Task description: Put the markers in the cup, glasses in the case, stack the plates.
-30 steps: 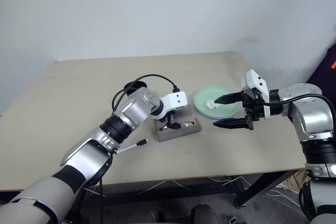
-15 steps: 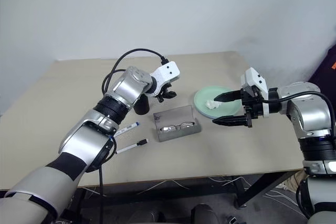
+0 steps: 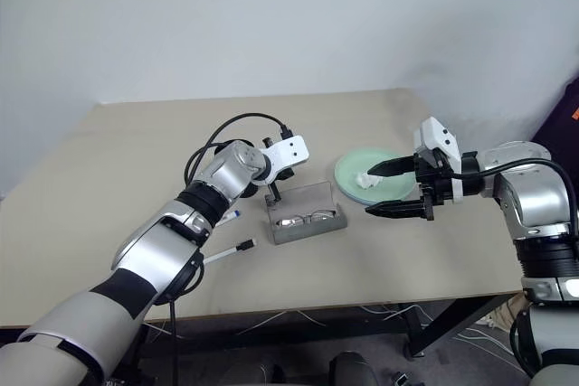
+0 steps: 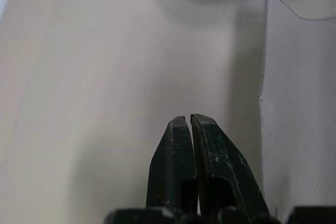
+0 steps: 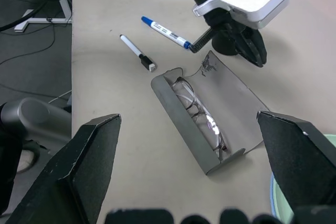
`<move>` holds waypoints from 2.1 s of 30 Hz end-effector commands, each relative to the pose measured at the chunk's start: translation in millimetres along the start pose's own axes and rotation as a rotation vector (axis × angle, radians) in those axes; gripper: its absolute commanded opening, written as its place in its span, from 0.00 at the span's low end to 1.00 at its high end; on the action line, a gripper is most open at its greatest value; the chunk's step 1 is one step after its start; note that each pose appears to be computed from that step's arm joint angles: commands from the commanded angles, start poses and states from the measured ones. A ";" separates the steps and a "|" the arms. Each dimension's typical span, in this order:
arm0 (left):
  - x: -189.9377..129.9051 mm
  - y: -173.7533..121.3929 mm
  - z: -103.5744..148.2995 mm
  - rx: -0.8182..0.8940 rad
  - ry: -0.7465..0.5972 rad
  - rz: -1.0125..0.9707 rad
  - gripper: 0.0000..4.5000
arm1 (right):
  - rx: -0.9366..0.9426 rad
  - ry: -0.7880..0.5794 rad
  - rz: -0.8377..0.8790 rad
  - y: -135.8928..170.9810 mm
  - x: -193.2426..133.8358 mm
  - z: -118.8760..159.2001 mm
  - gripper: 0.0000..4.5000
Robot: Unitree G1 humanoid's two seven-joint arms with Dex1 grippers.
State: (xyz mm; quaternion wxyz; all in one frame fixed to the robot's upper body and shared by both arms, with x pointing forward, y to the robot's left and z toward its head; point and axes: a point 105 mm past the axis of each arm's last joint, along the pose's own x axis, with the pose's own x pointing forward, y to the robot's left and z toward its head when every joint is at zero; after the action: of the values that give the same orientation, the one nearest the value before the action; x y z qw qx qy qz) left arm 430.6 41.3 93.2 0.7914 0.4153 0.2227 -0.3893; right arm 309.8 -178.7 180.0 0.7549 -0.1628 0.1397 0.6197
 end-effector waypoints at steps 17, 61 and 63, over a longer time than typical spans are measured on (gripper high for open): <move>-23.7 -49.8 26.4 0.165 -0.097 -0.181 0.01 | -0.013 -0.013 -0.076 -0.3 -17.0 6.0 1.00; -136.1 10.4 -72.9 -0.192 -0.039 -0.179 0.51 | -0.046 -0.034 -0.027 -10.5 1.9 17.0 1.00; -135.8 13.9 -77.6 -0.212 -0.029 -0.180 0.67 | -0.046 -0.035 -0.025 -10.6 2.7 17.3 1.00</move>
State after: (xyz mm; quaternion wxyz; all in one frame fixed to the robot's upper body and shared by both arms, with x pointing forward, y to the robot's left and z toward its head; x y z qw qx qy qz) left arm 351.8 165.4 130.3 0.7849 0.2978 0.3094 -0.4466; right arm 318.6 -173.8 182.0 0.7614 -0.1590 0.1340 0.6141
